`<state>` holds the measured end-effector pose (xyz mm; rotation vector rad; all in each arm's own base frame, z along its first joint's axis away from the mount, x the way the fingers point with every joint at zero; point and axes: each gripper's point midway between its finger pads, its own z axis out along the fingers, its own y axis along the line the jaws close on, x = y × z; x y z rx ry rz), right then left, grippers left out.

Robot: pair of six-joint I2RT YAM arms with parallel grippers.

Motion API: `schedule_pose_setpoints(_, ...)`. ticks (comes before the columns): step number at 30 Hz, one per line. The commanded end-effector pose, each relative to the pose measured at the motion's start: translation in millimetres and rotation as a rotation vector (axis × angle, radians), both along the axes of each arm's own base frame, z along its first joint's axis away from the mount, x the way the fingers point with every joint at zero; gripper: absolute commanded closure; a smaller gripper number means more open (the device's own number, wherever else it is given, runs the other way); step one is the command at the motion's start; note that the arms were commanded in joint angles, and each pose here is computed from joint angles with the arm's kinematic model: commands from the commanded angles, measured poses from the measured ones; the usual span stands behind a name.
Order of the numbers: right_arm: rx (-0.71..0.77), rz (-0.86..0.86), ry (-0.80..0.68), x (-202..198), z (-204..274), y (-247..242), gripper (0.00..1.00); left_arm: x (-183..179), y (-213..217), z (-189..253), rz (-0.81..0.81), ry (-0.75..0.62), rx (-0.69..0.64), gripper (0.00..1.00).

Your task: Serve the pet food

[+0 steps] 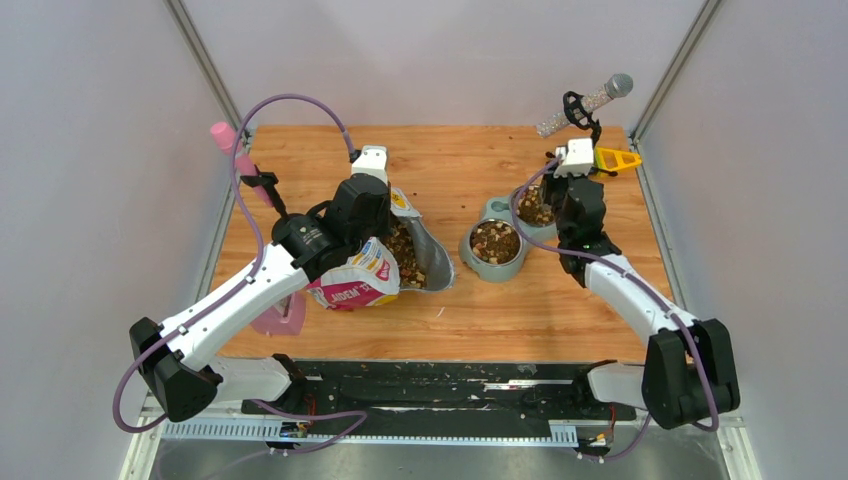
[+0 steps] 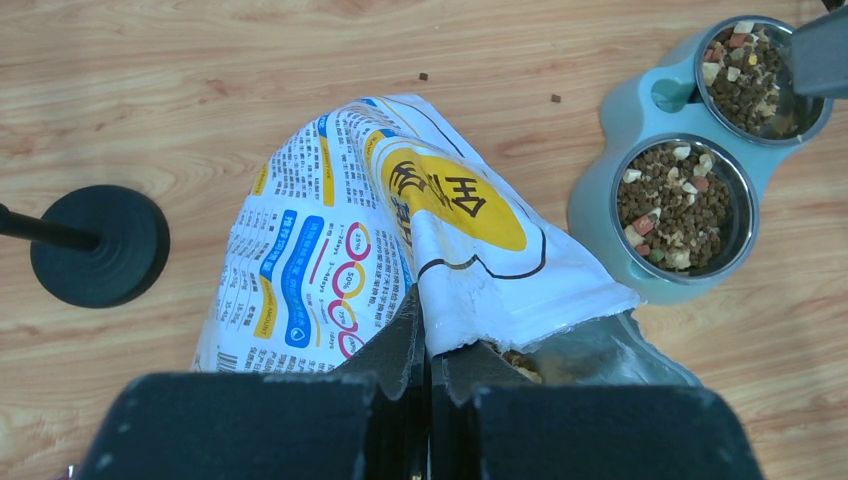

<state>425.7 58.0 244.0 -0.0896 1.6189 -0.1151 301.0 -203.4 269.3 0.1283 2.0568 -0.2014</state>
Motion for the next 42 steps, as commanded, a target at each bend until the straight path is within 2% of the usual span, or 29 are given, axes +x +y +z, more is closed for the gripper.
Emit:
schedule_pose_setpoints(1, 0.158, -0.052, -0.226, -19, 85, -12, 1.0, 15, -5, 58, 0.037, -0.161, -0.124, 1.0)
schedule_pose_setpoints(2, 0.209, -0.071, -0.212, -24, 89, -14, 1.0, 15, -5, 59, 0.039, -0.163, -0.124, 1.0)
schedule_pose_setpoints(4, 0.399, -0.097, -0.173, -36, 102, -14, 1.0, 17, -5, 58, 0.043, -0.162, -0.119, 1.0)
schedule_pose_setpoints(6, 0.553, -0.056, -0.128, -53, 114, -3, 1.0, 18, -4, 59, 0.05, -0.164, -0.115, 1.0)
schedule_pose_setpoints(8, 0.684, 0.108, -0.09, -77, 131, 25, 1.0, 20, -5, 59, 0.054, -0.163, -0.112, 1.0)
schedule_pose_setpoints(11, 0.83, 0.444, -0.005, -125, 154, 79, 1.0, 23, -9, 58, 0.053, -0.157, -0.108, 1.0)
schedule_pose_setpoints(14, 0.871, 0.676, 0.076, -166, 165, 122, 1.0, 25, -10, 58, 0.058, -0.156, -0.102, 1.0)
schedule_pose_setpoints(18, 0.814, 0.775, 0.099, -195, 165, 169, 1.0, 29, -9, 60, 0.07, -0.159, -0.093, 1.0)
schedule_pose_setpoints(20, 0.771, 0.765, 0.122, -200, 155, 193, 1.0, 29, -11, 63, 0.069, -0.158, -0.096, 1.0)
schedule_pose_setpoints(24, 0.626, 0.595, 0.113, -182, 123, 226, 1.0, 30, -12, 63, 0.068, -0.151, -0.098, 1.0)
schedule_pose_setpoints(29, 0.517, 0.384, 0.0, -157, 114, 235, 1.0, 28, -14, 63, 0.06, -0.141, -0.109, 1.0)
schedule_pose_setpoints(36, 0.569, 0.427, -0.035, -167, 128, 227, 1.0, 27, -9, 63, 0.072, -0.141, -0.097, 1.0)
schedule_pose_setpoints(42, 0.446, 0.319, -0.085, -150, 99, 240, 1.0, 28, -12, 68, 0.083, -0.132, -0.115, 1.0)
